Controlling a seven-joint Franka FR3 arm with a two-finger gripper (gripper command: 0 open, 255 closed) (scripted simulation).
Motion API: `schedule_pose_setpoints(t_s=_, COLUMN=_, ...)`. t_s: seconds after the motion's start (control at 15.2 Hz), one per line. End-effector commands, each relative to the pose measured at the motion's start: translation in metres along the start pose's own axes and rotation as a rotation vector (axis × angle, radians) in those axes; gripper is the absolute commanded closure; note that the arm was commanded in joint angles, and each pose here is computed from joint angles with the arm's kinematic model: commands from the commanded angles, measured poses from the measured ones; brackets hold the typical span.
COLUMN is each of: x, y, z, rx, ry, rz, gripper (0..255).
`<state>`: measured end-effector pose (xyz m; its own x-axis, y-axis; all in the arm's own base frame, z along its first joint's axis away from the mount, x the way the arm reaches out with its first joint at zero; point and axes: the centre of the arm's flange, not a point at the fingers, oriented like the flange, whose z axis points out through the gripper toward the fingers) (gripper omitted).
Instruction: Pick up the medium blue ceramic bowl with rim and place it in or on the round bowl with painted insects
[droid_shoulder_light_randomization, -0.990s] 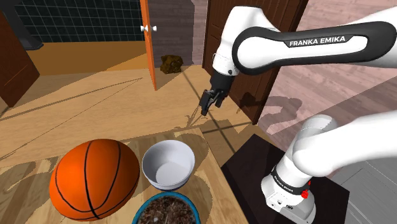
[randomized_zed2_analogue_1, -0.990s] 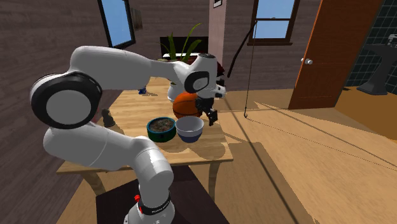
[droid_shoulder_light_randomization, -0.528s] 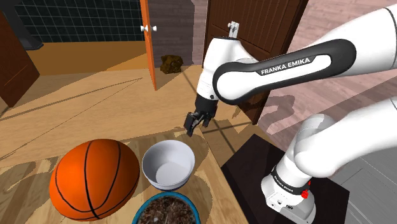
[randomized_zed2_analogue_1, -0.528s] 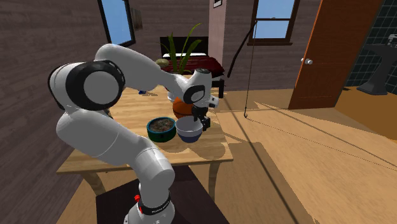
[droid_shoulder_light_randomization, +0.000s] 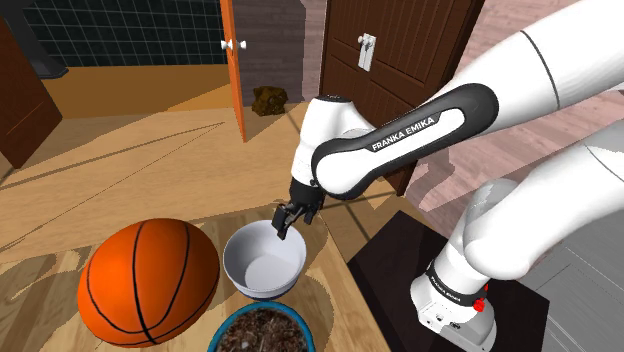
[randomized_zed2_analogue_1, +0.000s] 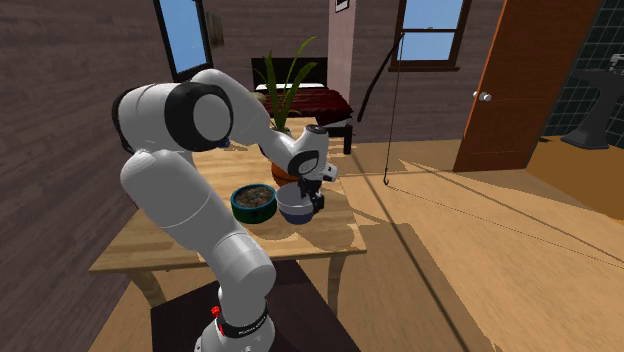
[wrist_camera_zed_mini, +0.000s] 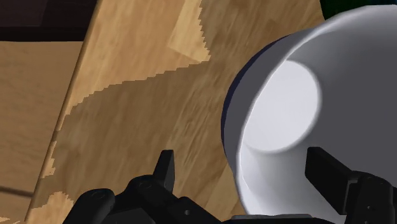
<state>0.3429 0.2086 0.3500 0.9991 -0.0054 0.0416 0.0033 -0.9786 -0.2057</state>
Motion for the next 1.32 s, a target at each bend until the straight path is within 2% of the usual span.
schedule_pose_setpoints(t_s=0.0, x=0.000, y=-0.001, z=0.012, rx=0.001, ry=0.000, rz=0.001, gripper=0)
schedule_pose_setpoints(t_s=0.26, x=0.000, y=-0.001, z=0.031, rx=0.001, ry=0.000, rz=0.001, gripper=0)
schedule_pose_setpoints(t_s=0.73, x=0.000, y=-0.001, z=0.031, rx=0.001, ry=0.000, rz=0.001, gripper=0)
schedule_pose_setpoints(t_s=0.79, x=0.000, y=-0.001, z=0.031, rx=0.001, ry=0.000, rz=0.001, gripper=255)
schedule_pose_setpoints(t_s=1.25, x=0.000, y=-0.001, z=0.031, rx=0.001, ry=0.000, rz=0.001, gripper=255)
